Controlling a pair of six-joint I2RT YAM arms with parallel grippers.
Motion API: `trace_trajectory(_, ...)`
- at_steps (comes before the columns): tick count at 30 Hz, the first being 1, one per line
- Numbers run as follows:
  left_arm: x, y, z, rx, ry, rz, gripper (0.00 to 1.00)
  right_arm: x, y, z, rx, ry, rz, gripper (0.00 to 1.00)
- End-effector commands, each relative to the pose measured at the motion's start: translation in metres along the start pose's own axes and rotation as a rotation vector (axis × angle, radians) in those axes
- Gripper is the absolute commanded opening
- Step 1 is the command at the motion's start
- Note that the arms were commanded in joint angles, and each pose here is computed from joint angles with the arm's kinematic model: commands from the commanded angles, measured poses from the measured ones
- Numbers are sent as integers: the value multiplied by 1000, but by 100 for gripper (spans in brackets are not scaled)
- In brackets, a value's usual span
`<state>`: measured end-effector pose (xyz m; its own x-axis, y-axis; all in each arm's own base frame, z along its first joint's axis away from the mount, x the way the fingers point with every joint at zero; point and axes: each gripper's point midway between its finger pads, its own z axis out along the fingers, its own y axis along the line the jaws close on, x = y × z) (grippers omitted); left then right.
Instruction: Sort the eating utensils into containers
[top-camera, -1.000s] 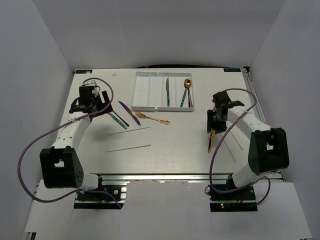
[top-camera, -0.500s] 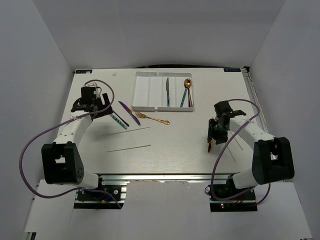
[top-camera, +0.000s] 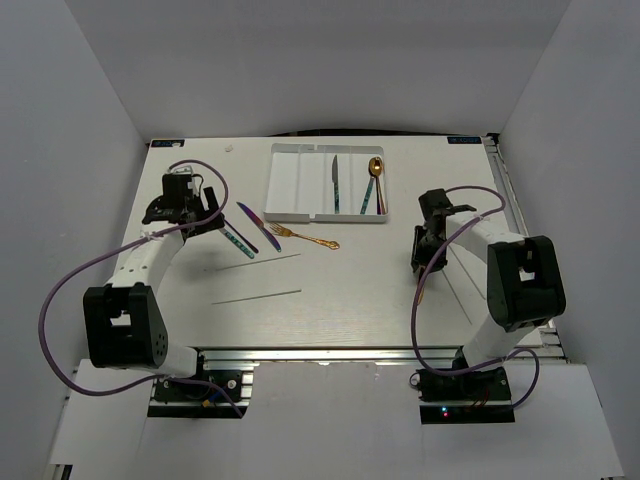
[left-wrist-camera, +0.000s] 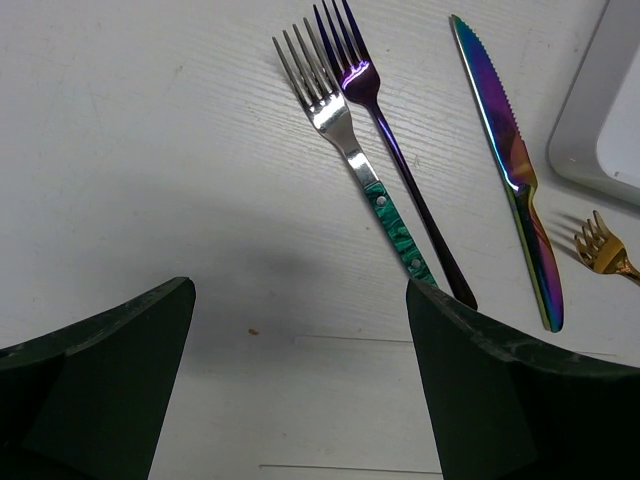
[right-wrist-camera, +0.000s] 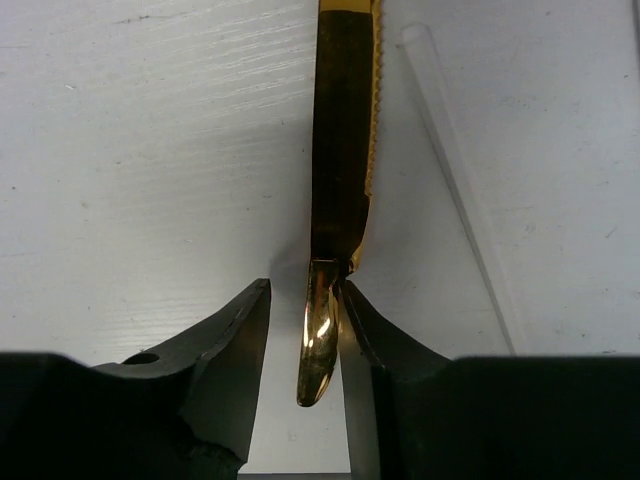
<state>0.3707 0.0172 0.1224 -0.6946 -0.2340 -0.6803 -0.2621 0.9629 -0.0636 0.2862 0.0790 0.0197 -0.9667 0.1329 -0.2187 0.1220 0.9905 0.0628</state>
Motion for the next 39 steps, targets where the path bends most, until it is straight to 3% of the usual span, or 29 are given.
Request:
trace_trajectory(1, -9, 6, -13, -18, -55, -3, 98, -2, -7, 9, 48, 2, 13, 39)
trace_trajectory(11, -4, 9, -14, -32, -53, -1, 98, 24, -27, 31, 129, 68, -12, 37)
trace_trajectory(12, -4, 9, -13, -33, -52, -2, 98, 23, -28, 32, 136, 68, -12, 34)
trace_trajectory(16, -6, 10, -11, -37, -54, 1, 98, 25, -24, 32, 122, 77, -19, 0)
trace_trajectory(23, -9, 8, -8, -36, -53, -4, 98, 22, -14, 16, 96, 68, -28, 0)
trace_trajectory(39, -18, -3, -7, 18, -67, 0, 98, -38, 36, -90, -84, -217, -65, 0)
